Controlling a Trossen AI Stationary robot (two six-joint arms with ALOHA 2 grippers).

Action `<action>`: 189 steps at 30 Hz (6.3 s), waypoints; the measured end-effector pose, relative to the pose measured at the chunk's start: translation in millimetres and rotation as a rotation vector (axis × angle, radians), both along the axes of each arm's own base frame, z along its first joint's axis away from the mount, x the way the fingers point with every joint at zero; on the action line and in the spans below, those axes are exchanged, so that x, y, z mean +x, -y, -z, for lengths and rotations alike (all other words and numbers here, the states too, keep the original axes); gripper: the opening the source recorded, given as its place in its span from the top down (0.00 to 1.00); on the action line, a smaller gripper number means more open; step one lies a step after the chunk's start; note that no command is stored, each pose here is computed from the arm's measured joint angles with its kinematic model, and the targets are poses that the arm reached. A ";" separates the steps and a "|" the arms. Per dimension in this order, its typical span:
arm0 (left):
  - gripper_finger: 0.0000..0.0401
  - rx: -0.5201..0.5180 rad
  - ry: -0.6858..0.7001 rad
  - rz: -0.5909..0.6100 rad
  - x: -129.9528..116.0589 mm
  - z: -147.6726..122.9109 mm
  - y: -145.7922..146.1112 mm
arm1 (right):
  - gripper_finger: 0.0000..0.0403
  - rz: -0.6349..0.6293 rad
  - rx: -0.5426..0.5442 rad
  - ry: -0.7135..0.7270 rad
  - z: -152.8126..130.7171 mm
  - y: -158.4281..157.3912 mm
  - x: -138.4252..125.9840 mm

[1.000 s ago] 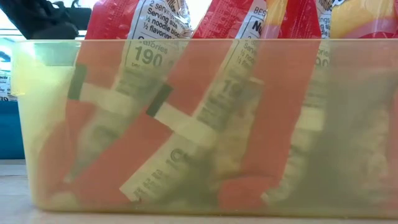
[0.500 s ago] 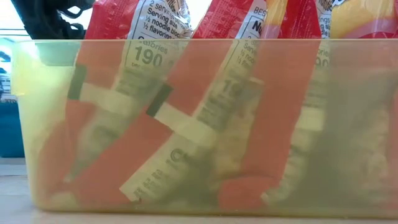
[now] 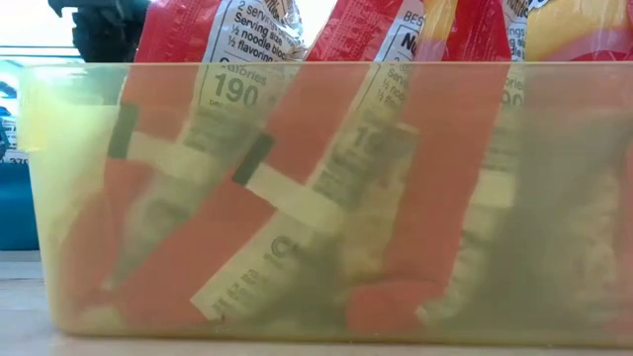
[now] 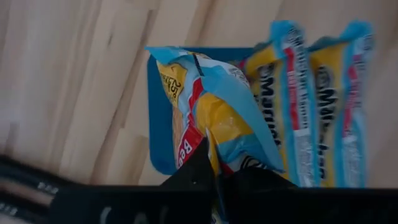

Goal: Sort Maruchan noodles
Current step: Put the left noodle pack into the blue bin, then put the blue noodle pack into the blue bin

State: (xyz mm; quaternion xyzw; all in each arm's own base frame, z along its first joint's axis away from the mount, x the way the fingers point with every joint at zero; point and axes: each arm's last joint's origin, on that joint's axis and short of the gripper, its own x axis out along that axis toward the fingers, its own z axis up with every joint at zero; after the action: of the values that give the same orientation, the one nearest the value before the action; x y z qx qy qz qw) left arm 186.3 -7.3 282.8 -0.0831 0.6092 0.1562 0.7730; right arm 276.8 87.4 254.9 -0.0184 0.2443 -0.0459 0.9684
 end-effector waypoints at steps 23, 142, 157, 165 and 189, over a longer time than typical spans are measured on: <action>0.96 -0.606 -0.102 0.439 59.9 75.1 -45.5 | 0.59 -0.038 0.007 -0.006 0.7 -11.7 -4.3; 0.29 0.165 0.966 0.368 -25.6 -22.0 -12.6 | 0.99 -0.100 -0.349 -0.045 -74.2 23.3 117.0; 0.25 0.302 0.908 0.442 14.4 -7.4 -5.7 | 0.95 0.034 -0.421 -0.065 -68.9 2.1 114.1; 0.25 0.297 0.876 0.409 -9.0 -12.6 -6.3 | 0.73 0.175 -0.481 -0.254 33.2 42.9 173.2; 0.25 0.215 0.697 0.361 -20.0 38.1 -7.0 | 0.57 0.373 -0.290 -0.553 134.1 161.5 187.0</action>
State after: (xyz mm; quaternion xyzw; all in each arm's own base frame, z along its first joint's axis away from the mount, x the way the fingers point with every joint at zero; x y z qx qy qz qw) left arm 166.3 -0.2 244.7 0.0584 0.2957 0.0431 0.9525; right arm 463.7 -74.1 120.9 -0.1224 0.4873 -0.2491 0.8280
